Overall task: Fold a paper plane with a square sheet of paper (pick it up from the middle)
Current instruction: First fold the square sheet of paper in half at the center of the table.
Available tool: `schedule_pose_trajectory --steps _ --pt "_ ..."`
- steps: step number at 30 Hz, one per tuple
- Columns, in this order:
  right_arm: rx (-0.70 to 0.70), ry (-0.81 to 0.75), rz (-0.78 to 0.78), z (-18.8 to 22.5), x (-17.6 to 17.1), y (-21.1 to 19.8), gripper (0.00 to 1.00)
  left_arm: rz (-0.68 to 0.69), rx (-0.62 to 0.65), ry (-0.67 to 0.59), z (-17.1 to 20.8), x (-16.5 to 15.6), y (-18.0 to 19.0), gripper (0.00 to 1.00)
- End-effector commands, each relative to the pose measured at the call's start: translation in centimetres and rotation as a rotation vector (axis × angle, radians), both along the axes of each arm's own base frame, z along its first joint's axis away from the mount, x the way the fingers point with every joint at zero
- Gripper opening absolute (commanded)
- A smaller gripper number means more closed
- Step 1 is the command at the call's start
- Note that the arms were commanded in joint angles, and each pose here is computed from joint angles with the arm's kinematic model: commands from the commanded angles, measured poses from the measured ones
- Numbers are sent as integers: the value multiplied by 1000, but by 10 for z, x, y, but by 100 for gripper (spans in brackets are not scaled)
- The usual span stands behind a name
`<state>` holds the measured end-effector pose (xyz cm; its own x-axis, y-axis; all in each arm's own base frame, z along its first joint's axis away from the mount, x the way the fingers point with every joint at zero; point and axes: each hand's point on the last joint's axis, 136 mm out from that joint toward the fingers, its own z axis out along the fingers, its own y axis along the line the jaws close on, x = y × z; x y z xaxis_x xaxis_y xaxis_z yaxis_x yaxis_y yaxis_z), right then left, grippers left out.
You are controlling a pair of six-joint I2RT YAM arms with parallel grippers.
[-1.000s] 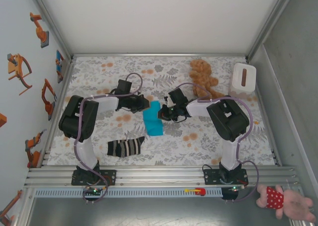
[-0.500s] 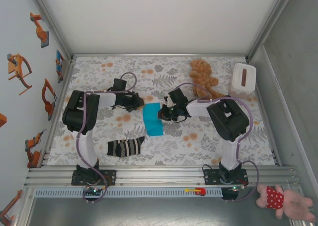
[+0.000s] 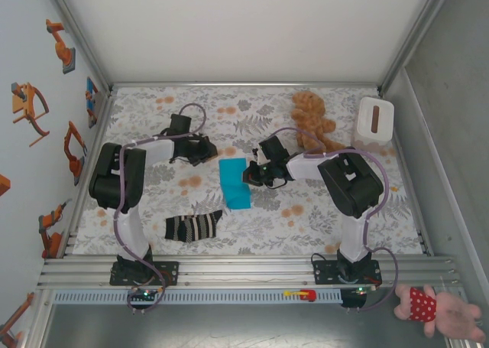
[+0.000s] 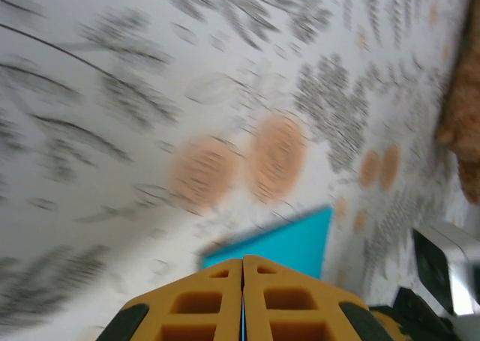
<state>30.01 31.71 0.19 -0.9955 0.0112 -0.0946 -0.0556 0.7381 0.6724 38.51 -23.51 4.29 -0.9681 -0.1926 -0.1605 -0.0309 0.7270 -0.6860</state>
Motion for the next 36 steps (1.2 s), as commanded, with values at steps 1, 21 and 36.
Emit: schedule_pose_trajectory --steps 1,21,36 --pt "-551 323 -63 -120 -90 -116 0 -44 -35 25 0 -16 -20 9" --pt "-563 317 -73 -123 -89 -118 0 33 148 46 -23 28 19 8" --pt "-553 300 -53 -122 -80 -112 0 -134 -35 103 28 -78 -39 9"
